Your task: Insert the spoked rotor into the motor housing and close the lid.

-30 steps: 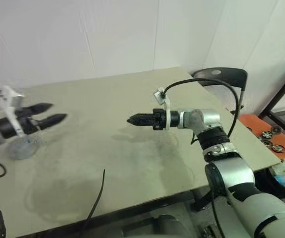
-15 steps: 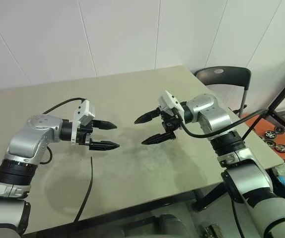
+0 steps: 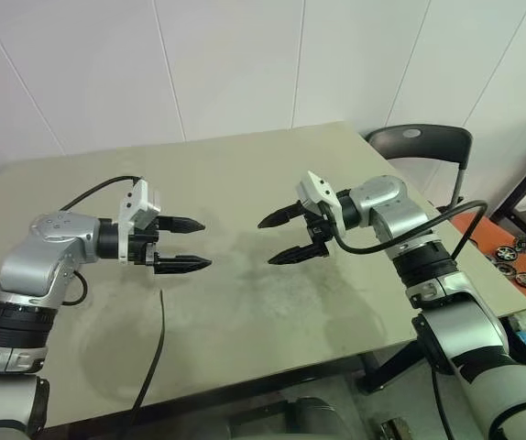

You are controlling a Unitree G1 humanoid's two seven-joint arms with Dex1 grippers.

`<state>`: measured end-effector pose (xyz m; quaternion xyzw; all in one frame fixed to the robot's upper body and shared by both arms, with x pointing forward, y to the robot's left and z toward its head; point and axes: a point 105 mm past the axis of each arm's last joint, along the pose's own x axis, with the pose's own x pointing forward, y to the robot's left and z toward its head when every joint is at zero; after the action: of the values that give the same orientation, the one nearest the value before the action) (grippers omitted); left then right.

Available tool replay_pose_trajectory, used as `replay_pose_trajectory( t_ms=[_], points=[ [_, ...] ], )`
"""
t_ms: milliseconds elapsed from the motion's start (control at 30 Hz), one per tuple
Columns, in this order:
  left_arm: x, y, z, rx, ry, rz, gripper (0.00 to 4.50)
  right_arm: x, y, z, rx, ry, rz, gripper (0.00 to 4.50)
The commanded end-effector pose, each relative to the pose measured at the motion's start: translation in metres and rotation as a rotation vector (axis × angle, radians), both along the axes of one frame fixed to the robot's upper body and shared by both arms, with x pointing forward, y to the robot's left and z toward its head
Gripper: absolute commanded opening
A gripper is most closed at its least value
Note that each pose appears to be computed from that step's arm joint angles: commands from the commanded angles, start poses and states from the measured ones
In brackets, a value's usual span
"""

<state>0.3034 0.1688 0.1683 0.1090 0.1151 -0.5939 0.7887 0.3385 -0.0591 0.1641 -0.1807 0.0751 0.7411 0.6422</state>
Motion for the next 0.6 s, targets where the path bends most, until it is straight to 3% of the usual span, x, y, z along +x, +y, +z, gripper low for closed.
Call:
replay_pose_trajectory(
  t_ms=[33, 600],
  points=[
    [0.0044, 0.0031, 0.0206, -0.003, -0.075, -0.001, 4.46, 0.0031, -0.0011, 0.0140, 0.022, -0.046, -0.017, 4.04],
    [0.0114, -0.0048, 0.0247, -0.021, -0.091, -0.008, 4.46, 0.0044, -0.0050, 0.0160, 0.025, -0.028, -0.065, 4.04]
  ],
)
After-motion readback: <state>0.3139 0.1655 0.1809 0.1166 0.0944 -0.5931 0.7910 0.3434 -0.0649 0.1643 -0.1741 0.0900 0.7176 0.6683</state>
